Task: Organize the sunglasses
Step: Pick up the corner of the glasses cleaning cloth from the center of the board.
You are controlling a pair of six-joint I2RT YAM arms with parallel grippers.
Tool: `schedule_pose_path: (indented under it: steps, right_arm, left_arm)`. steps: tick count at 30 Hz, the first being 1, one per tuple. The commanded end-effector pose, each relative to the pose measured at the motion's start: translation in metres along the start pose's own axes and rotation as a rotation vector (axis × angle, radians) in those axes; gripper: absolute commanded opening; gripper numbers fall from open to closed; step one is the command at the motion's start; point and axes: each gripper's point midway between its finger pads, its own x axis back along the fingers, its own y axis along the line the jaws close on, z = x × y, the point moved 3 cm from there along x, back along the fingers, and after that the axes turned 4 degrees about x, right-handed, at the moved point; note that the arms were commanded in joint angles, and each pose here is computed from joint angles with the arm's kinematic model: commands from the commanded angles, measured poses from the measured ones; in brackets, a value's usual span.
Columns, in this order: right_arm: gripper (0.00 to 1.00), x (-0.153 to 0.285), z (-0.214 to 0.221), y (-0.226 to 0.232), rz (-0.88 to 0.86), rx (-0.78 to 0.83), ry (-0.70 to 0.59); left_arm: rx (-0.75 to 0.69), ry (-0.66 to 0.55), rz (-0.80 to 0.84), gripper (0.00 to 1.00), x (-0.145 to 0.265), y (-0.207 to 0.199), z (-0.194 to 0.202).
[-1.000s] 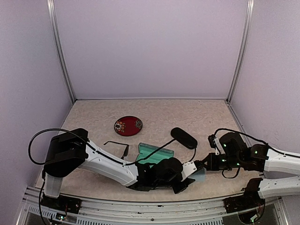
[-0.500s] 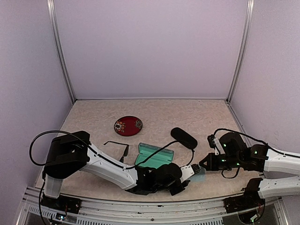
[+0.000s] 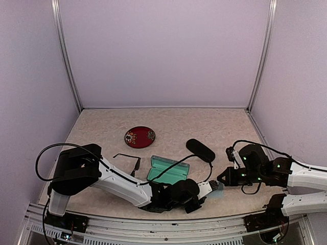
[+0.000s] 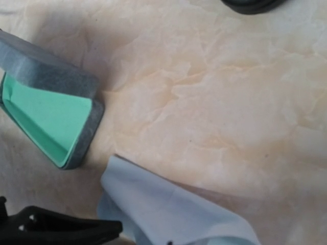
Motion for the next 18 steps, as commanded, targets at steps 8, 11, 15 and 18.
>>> schedule_pose_path:
  steps: [8, 11, 15, 18]
  right_arm:
    - [0.0, -0.002, 0.001, -0.003, 0.0, 0.006, -0.001]
    - [0.0, -0.003, 0.001, -0.004, 0.001, 0.002, -0.001]
    - [0.0, -0.002, 0.0, -0.003, -0.002, 0.003, -0.004]
    - [0.0, -0.002, 0.0, -0.004, 0.0, 0.003, -0.005]
  left_arm:
    - [-0.022, -0.004, -0.016, 0.29, -0.016, 0.002, -0.007]
    - [-0.017, -0.003, -0.026, 0.29, -0.017, 0.005, -0.007]
    - [-0.01, -0.005, -0.041, 0.27, -0.018, 0.009, -0.008]
    - [-0.007, -0.004, -0.044, 0.24, -0.019, 0.011, -0.007]
